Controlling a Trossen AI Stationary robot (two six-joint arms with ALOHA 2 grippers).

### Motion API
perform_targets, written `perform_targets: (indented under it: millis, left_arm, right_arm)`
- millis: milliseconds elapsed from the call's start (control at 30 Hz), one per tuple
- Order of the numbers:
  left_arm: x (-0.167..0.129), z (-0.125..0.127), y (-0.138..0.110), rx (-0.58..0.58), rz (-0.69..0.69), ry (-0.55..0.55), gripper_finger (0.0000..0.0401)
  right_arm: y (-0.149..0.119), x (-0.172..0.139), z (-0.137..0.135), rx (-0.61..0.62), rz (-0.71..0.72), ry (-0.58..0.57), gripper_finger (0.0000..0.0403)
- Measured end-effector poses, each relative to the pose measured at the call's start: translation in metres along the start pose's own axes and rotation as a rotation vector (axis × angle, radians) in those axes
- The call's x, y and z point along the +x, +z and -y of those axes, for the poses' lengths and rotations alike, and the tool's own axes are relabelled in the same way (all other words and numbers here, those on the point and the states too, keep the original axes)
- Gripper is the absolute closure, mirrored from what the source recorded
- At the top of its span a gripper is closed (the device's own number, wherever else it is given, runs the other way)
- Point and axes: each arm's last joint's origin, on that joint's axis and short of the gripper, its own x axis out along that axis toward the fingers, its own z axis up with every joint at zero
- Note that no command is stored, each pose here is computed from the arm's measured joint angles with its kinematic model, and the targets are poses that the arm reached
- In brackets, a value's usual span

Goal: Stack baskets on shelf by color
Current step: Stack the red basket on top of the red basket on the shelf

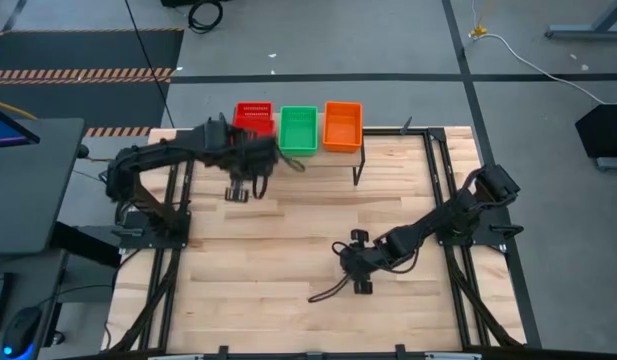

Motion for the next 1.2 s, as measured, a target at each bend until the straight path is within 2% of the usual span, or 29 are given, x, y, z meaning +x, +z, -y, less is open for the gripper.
perform_targets:
  millis: [267,633,867,1200]
  left_arm:
    - [0.018,-0.054,-0.021,-0.074,-0.030,0.038,0.0388]
    - [0.029,-0.096,-0.033,-0.083,0.037,0.127,0.0388]
    - [0.032,-0.103,-0.037,-0.125,0.097,0.074,0.0388]
    - [0.050,-0.103,-0.025,-0.128,0.070,0.016,0.0388]
  right_arm:
    - [0.005,0.004,0.023,0.012,-0.027,-0.050,0.0211]
    - [0.004,0.005,0.031,0.013,-0.063,-0.070,0.0211]
    - [0.002,0.005,0.030,0.013,-0.101,-0.032,0.0211]
    - [-0.002,0.005,0.030,0.022,-0.133,-0.033,0.0211]
